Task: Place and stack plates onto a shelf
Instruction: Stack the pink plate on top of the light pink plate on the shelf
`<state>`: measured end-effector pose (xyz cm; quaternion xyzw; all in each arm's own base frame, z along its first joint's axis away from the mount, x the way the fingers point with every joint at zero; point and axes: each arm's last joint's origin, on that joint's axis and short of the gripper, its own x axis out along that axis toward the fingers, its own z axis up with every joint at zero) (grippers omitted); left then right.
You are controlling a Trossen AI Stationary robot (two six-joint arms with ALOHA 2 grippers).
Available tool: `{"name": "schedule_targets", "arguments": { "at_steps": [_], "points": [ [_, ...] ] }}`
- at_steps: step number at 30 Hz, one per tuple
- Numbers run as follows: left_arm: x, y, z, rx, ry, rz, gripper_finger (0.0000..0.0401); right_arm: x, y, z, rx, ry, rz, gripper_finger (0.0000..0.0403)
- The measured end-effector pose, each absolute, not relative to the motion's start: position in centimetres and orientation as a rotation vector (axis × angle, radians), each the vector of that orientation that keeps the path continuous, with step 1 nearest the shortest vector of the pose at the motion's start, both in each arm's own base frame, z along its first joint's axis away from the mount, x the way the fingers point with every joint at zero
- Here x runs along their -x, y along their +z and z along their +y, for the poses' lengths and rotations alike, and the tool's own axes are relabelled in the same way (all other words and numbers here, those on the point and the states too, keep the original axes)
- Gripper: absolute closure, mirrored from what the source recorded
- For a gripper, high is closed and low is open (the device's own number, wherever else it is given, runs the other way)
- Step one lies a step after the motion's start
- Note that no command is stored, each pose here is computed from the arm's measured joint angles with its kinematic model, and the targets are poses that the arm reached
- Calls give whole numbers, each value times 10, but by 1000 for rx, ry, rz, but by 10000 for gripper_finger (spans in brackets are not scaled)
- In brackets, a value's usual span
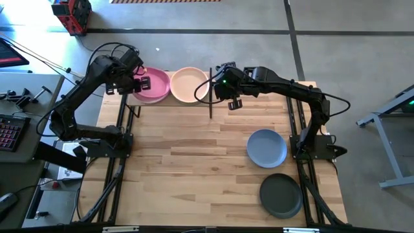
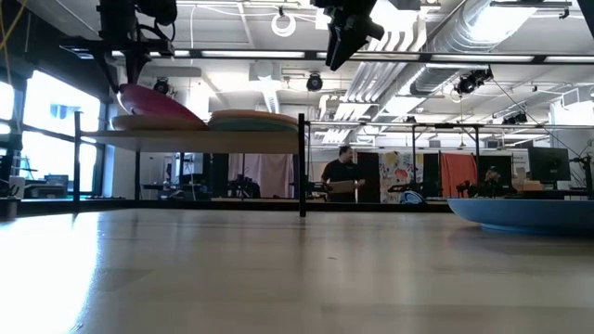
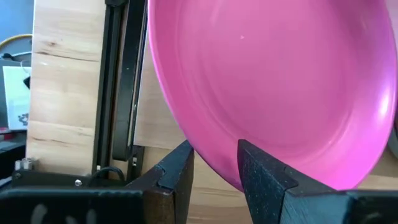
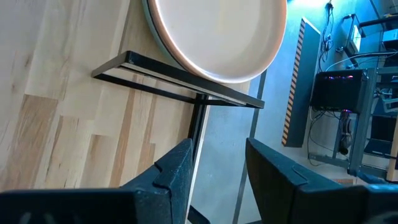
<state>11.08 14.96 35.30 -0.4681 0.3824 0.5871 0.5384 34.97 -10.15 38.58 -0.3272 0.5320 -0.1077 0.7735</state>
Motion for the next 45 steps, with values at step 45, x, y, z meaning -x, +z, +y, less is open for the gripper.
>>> {"name": "schedule_targets", "arguments": {
  "at_steps": [45],
  "points": [
    [-120, 369, 148, 1445, 1361, 617, 291, -351, 386, -100, 627, -227, 1115, 269]
  ]
}}
